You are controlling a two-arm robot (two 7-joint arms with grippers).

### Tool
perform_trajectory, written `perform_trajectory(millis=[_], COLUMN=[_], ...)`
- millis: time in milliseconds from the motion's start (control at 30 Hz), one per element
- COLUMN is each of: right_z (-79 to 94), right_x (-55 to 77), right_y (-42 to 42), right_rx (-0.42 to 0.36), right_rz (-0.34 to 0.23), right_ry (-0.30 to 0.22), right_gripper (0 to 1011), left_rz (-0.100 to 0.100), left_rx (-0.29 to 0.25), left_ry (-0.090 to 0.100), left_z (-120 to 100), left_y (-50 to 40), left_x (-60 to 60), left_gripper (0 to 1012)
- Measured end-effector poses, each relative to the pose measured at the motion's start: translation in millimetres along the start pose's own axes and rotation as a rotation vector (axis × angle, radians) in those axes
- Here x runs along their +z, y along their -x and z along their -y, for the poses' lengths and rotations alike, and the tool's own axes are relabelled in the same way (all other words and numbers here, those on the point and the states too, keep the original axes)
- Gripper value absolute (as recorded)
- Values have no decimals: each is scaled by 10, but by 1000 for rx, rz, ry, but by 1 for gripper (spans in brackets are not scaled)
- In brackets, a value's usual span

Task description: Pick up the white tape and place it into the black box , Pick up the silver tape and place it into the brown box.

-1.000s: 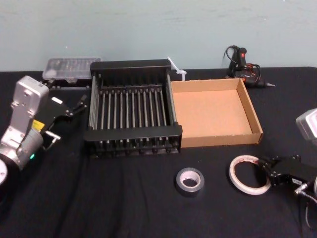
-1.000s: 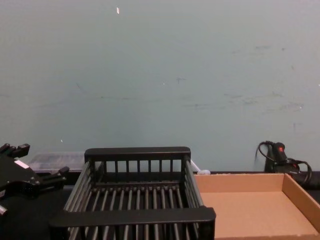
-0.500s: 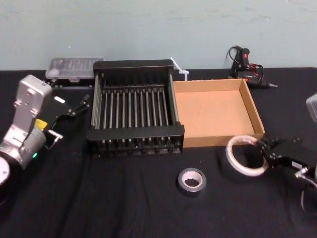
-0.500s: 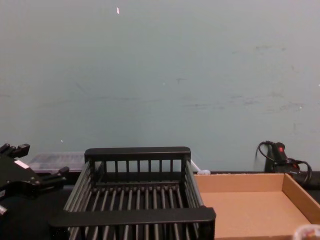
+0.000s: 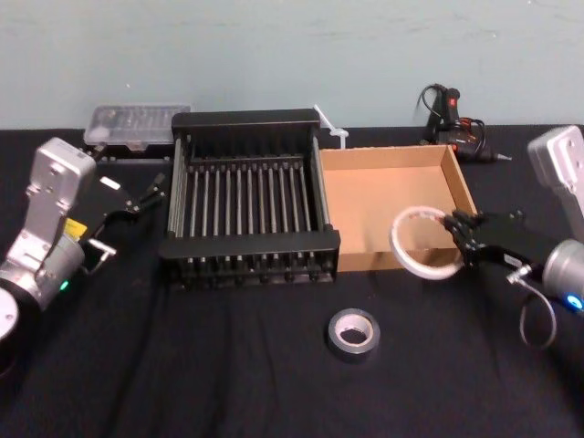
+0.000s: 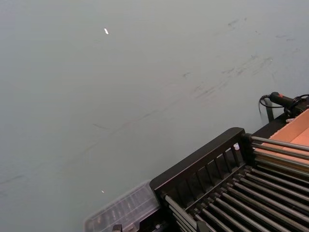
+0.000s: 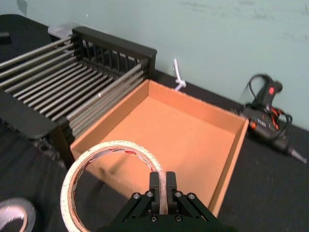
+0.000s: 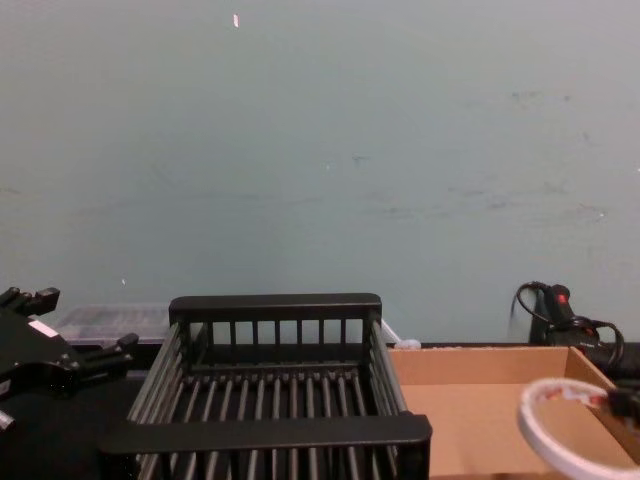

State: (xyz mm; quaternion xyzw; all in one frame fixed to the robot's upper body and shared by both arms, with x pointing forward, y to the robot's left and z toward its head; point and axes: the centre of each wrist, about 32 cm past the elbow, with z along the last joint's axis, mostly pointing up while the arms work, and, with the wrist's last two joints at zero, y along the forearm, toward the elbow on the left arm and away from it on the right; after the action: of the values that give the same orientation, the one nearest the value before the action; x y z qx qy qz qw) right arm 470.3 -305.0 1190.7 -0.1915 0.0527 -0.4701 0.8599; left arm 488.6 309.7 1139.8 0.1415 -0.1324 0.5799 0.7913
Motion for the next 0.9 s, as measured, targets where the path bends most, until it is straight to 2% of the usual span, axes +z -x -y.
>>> perform_trajectory(millis=[433,700,900], right_z=[-361,-570,-727], right_x=[293,408,501], right_y=[34,93,177], right_rx=[32,59,86], right_rz=[65,89,106], right_ry=[-69,-79,-88], right_gripper=[87,87,87], left_rz=[0,0,0], left_rx=[0,0,0], left_ry=[0,0,0], left_z=[0,0,0], left_y=[0,0,0], left_x=[0,0,0], left_gripper=[1001,1001,1001])
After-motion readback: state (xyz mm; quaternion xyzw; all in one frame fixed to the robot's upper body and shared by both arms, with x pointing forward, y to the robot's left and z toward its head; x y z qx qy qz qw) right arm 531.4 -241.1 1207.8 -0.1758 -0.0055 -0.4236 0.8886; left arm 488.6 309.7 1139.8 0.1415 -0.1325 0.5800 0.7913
